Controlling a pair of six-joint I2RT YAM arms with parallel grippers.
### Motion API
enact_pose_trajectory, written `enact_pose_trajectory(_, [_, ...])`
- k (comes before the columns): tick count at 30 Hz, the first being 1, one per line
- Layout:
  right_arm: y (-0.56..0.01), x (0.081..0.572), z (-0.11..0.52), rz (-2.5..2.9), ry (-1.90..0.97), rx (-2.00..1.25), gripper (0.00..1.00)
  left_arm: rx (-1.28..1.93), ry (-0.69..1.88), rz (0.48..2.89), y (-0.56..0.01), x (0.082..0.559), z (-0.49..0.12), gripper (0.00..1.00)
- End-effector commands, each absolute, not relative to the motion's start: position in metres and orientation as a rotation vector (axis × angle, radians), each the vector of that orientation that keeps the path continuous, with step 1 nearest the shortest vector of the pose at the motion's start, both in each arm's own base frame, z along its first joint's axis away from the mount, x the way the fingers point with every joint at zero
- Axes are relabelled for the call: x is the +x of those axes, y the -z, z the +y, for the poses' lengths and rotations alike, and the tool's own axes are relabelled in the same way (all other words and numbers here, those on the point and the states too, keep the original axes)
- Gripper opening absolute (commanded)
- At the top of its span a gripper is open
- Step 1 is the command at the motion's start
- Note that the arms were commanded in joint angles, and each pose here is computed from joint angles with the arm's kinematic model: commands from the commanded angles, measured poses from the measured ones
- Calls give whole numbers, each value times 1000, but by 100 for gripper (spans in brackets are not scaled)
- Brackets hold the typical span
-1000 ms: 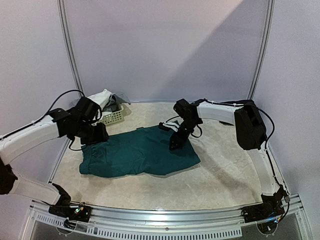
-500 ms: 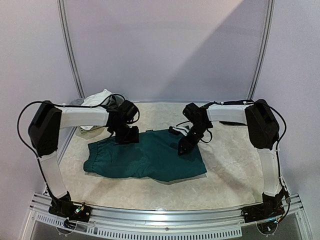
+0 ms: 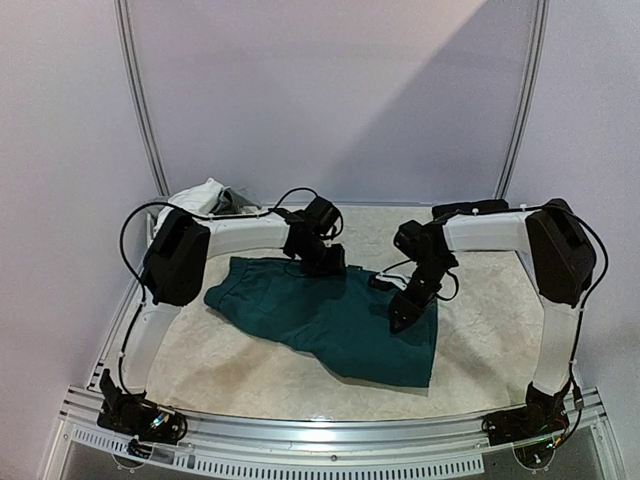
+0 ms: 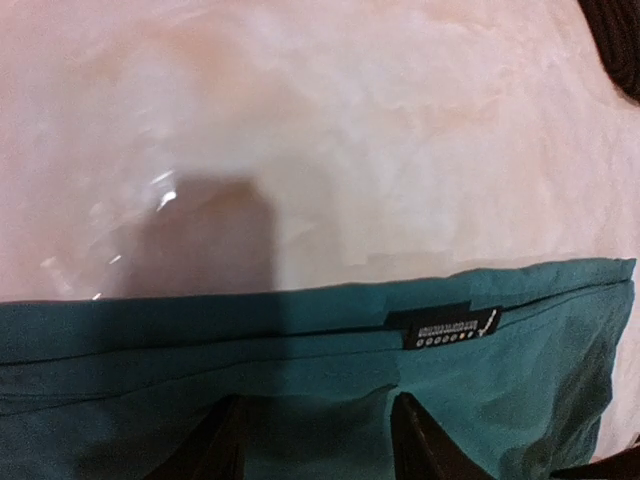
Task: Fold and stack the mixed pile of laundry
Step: Rotate the rectangle-folded shorts at the center of the board.
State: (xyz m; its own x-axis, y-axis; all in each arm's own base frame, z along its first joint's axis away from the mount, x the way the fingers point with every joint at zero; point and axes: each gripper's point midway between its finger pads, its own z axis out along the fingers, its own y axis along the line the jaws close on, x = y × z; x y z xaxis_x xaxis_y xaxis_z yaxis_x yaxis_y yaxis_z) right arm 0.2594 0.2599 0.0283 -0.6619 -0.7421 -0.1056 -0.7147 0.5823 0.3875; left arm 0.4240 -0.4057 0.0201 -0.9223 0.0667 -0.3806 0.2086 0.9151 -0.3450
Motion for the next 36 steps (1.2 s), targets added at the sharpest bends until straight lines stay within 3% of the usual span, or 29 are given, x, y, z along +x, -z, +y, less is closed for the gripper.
enact_pose_trajectory(1, [-77, 265, 242, -2800, 679, 1274, 52, 358, 686, 2751, 4, 404, -460, 50])
enact_pose_trajectory(6, [-133, 276, 216, -2894, 783, 1280, 54, 497, 866, 2614, -11, 409, -523, 49])
enact_pose_trajectory(11, [-148, 309, 170, -3074, 627, 1298, 58, 593, 967, 2404, -66, 423, -558, 51])
enact_pose_trajectory(16, [-124, 336, 134, -3122, 459, 1275, 62, 627, 721, 2236, -161, 422, -524, 57])
enact_pose_trajectory(19, [-107, 343, 128, -3108, 448, 1259, 62, 477, 589, 2242, -191, 407, -467, 62])
enact_pose_trajectory(25, [-99, 351, 131, -3122, 471, 1259, 63, 218, 384, 2403, -159, 364, -368, 63])
enact_pose_trajectory(28, [-91, 353, 130, -3100, 463, 1261, 66, 105, 362, 2458, -134, 351, -337, 71])
enact_pose_trajectory(36, [-74, 347, 132, -3035, 509, 1231, 71, -221, 492, 2479, -93, 361, -293, 78])
